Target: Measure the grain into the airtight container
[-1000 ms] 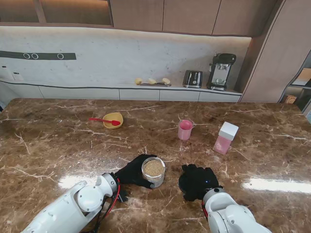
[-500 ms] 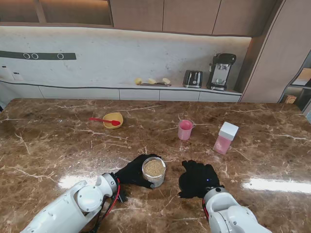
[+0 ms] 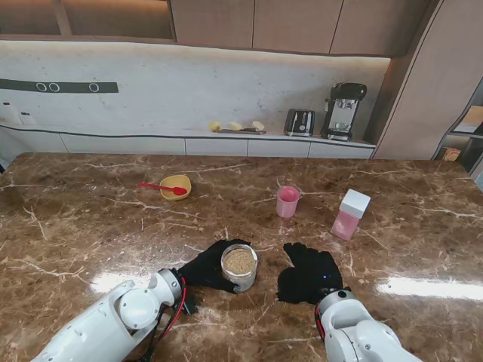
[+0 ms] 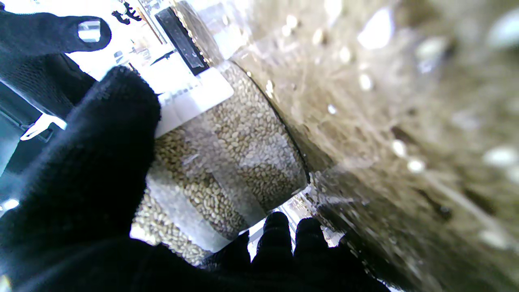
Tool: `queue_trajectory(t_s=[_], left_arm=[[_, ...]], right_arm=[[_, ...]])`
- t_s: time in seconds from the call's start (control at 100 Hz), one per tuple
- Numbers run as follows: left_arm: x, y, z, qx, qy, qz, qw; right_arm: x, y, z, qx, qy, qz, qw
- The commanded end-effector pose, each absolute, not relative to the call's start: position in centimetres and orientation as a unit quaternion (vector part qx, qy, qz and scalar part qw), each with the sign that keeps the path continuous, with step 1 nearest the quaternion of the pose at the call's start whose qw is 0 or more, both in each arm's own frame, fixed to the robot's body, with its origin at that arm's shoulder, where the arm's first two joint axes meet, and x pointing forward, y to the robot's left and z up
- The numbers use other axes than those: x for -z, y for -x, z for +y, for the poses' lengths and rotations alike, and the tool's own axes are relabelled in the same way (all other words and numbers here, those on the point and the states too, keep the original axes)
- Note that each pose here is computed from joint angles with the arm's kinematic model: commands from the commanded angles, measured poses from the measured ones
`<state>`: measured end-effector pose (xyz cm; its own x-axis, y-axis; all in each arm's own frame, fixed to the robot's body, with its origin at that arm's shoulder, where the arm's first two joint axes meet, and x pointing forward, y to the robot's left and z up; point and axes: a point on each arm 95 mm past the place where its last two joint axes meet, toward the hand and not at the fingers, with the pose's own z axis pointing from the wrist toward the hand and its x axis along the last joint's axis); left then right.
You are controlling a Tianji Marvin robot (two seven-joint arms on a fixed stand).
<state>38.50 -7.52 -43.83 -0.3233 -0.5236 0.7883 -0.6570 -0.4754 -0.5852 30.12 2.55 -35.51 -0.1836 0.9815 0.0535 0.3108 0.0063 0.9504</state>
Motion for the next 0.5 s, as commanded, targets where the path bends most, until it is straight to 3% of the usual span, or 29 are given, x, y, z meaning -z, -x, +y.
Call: queue_trajectory(t_s=[0.0,0.49], left_arm=[[48.07,-35.57,-5.36,-0.578,-0.617,-0.532,0.053],[47.63,-35.71,-4.92,-0.593,-0.615,-0.517,0.050]], right_arm=[[36.05,-29.77,2.51,-0.461,-0.537,0.613,0.352],[36.22,-29.71,2.35,-0.471,-0.544,0.599,0.351]])
